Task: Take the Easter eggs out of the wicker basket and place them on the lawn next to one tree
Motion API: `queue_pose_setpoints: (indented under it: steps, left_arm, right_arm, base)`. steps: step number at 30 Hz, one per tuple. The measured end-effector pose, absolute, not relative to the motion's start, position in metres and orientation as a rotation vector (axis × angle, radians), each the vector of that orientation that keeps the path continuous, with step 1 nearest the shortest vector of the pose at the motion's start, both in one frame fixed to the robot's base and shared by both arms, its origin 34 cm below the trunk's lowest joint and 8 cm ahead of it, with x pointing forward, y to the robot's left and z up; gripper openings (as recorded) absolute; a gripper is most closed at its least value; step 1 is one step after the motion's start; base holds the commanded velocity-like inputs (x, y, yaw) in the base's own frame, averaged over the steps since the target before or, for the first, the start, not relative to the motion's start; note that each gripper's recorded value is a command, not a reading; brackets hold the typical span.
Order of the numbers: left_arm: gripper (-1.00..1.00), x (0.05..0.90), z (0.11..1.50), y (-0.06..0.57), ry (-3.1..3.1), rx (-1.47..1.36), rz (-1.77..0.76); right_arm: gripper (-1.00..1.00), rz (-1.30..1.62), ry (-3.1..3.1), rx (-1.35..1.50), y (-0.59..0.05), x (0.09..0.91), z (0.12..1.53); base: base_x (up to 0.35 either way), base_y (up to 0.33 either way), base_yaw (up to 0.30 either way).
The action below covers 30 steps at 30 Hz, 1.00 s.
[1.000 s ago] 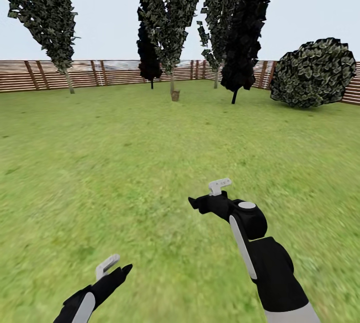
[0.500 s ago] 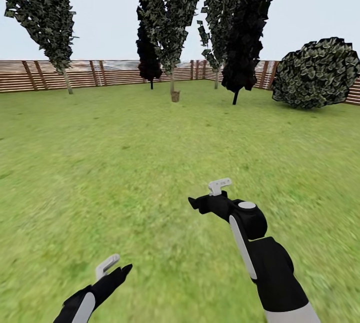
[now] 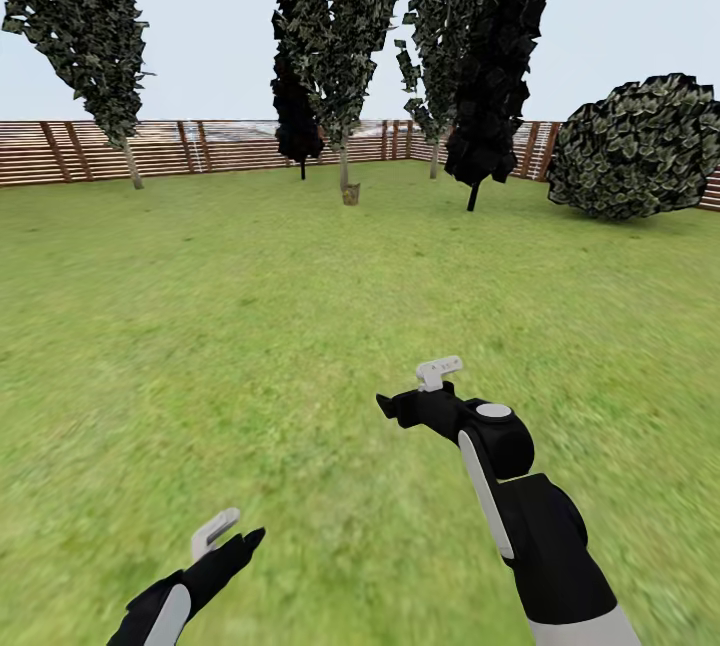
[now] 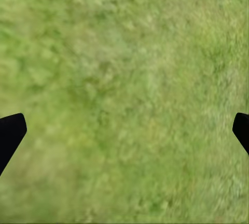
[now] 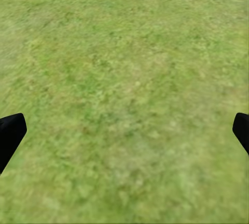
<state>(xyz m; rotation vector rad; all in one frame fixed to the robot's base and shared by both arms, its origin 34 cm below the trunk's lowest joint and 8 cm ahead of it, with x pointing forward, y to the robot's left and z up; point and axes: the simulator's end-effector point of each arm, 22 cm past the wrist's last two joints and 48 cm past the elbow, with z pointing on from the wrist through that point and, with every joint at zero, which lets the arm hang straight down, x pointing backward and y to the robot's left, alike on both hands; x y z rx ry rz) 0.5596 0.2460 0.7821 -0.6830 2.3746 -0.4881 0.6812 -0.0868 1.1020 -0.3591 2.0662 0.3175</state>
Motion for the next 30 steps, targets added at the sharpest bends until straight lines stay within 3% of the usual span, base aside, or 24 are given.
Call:
queue_pose_setpoints:
  steps: [30]
  left_arm:
    - [1.0,0.5593,0.7817,0.2457,2.376,-0.684,-0.488]
  right_arm:
    - [1.0,0.318,2.066,-0.36,-0.0865,0.6811,1.1019]
  base:
    - [0.334,0.0,0.0]
